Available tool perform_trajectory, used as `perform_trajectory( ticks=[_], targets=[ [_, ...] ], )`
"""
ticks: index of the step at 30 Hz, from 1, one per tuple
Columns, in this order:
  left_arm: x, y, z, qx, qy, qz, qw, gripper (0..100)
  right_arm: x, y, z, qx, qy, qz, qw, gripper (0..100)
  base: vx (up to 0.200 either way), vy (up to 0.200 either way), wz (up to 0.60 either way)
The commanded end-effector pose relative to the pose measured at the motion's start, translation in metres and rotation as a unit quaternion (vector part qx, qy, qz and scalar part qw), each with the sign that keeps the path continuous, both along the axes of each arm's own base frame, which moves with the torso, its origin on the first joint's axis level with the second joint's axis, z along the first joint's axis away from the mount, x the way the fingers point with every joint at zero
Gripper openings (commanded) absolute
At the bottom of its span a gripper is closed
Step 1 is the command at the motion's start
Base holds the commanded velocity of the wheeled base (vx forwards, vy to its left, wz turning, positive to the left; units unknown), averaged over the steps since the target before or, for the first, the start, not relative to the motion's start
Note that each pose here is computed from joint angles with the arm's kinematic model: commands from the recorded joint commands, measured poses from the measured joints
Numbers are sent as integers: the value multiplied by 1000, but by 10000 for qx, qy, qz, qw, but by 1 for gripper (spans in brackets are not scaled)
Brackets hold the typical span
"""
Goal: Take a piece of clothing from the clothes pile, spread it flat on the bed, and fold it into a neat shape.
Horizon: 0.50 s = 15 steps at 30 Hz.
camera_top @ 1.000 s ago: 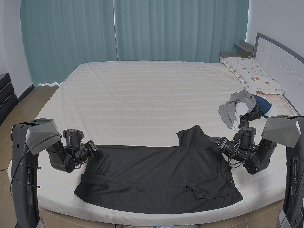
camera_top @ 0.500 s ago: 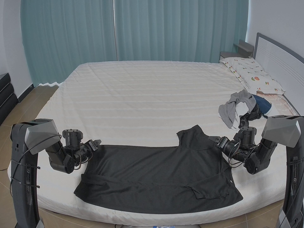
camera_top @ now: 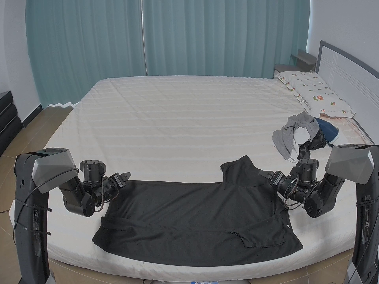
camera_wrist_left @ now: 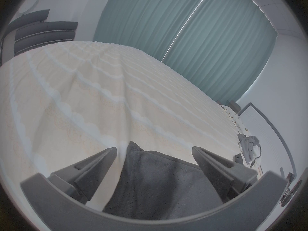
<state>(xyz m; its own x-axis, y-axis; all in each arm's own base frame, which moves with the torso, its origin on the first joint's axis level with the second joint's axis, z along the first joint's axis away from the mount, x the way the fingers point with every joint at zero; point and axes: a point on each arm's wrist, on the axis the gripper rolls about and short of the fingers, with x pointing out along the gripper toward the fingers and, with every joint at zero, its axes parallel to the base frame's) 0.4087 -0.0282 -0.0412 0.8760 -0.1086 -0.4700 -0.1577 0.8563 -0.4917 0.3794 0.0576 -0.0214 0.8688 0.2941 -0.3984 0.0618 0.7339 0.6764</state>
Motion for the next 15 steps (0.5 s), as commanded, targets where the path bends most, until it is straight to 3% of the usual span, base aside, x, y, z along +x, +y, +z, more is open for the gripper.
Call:
perform_trajectory(
  ticks=[1,15],
  targets=[
    [-3,0,-1,58,36,-29,10000,0,0,0,1,3,-17,3,10000,100,0,0,0],
    [-8,4,7,105,-206,56,9997,0,3,-14,12,25,-168,-199,9997,100,0,0,0]
  ],
)
